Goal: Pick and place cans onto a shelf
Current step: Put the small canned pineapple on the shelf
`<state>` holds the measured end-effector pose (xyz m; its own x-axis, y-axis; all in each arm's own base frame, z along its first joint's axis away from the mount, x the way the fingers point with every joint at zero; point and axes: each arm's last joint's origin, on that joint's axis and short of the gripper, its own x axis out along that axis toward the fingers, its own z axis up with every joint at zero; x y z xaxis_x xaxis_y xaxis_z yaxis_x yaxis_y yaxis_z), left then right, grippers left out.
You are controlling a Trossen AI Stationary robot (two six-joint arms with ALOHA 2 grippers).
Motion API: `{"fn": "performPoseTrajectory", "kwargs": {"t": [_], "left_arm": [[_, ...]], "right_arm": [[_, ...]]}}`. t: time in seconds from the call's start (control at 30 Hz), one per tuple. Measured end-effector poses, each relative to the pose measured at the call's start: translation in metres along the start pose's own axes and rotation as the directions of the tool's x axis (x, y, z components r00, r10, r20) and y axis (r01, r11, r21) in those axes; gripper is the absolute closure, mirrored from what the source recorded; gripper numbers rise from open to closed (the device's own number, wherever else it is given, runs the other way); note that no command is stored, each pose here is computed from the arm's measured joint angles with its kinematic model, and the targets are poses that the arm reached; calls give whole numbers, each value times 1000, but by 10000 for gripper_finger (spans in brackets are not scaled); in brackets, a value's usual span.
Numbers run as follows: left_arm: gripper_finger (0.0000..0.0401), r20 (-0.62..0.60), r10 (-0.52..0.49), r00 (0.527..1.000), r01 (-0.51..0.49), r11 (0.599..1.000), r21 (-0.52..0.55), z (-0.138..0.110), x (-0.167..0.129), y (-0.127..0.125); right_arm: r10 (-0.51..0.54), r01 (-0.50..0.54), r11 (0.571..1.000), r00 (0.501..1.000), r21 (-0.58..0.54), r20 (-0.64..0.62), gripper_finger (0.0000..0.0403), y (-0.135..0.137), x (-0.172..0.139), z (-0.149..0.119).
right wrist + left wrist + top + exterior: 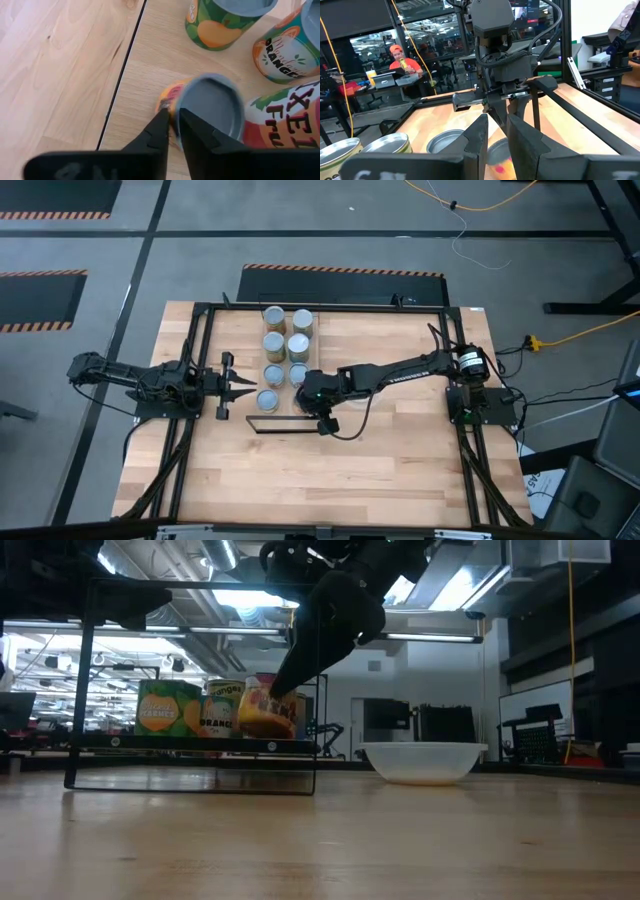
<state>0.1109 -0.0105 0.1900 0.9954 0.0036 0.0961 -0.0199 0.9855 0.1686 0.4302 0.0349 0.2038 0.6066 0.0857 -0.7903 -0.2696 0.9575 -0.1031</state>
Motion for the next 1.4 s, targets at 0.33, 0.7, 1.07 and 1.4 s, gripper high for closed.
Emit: {"fn": "performPoseTrajectory", "kwargs": {"t": [0.33, 0.7, 1.07, 1.4], "left_arm": [[337, -1, 0, 1000, 0, 1000, 0, 0, 0, 0], [337, -3, -1, 1000, 1, 1000, 0, 0, 0, 0], [337, -3, 0, 1000, 0, 1000, 1, 0, 0, 0], [337, -3, -1, 1000, 1, 1000, 0, 0, 0, 0]], "right_arm": [[-2, 2, 1000, 1000, 0, 0, 274, 0, 0, 0], [-1, 1, 1000, 1000, 0, 0, 275, 0, 0, 0], [1, 0, 999, 1000, 41, -4, 275, 0, 0, 0], [-5, 8, 978, 1000, 209, -13, 276, 0, 1, -1]]}}
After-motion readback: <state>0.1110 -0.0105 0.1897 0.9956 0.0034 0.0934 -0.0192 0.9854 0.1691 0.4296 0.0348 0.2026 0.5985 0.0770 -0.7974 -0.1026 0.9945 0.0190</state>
